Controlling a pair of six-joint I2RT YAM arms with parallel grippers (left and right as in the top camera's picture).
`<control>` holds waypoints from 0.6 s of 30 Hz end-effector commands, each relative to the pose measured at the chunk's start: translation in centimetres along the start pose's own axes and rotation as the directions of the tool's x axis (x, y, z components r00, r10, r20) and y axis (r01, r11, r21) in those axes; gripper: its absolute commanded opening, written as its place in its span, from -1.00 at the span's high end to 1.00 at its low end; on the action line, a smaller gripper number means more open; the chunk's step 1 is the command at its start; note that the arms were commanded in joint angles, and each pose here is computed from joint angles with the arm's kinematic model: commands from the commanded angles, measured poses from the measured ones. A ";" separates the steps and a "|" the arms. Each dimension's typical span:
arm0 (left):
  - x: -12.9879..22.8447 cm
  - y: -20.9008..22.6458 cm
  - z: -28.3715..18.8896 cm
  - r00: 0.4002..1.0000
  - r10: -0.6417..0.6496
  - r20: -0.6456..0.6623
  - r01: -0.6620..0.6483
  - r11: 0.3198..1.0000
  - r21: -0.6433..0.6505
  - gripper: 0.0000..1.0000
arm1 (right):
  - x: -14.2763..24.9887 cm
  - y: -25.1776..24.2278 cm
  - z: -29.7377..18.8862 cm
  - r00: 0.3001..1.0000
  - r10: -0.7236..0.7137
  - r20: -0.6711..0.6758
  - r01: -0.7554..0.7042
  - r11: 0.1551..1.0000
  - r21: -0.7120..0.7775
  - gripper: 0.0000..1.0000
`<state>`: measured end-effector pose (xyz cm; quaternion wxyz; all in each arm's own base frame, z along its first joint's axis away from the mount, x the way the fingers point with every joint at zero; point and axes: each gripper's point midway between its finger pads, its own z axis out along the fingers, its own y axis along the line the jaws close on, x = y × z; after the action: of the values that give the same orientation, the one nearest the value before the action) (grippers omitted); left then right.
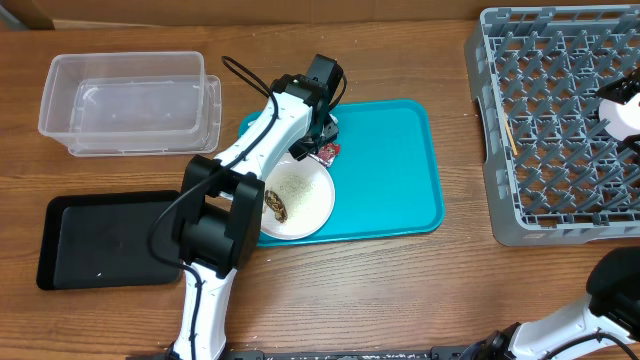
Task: Sort waste into correct bins and load items into the dishwasher
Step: 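Grasp the red wrapper with the left gripper and lift it, then carry the red wrapper into the clear plastic bin and release it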
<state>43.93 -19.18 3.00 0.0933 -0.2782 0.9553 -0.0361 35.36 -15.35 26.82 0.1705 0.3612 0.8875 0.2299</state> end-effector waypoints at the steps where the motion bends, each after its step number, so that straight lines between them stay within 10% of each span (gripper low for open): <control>1: 0.0 0.8 1.2 1.000 -0.015 0.004 0.015 0.999 -0.034 0.20 | -0.1 0.4 -0.3 1.000 -0.007 0.012 0.008 1.000 -0.007 -1.00; 8: -0.1 0.5 0.0 1.000 -0.003 -0.004 0.003 1.000 -0.029 0.88 | -0.1 0.4 -0.3 1.000 -0.007 0.012 0.008 1.000 -0.007 -1.00; 18: -1.0 -0.3 -5.8 1.000 -0.001 -0.013 0.001 0.999 -0.039 0.92 | -0.1 0.4 -0.3 1.000 -0.007 0.012 0.008 1.000 -0.007 -1.00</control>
<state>42.57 -18.56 6.69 0.0626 -0.2772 0.9587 -0.0094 35.35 -15.34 26.82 0.1703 0.3612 0.8875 0.2300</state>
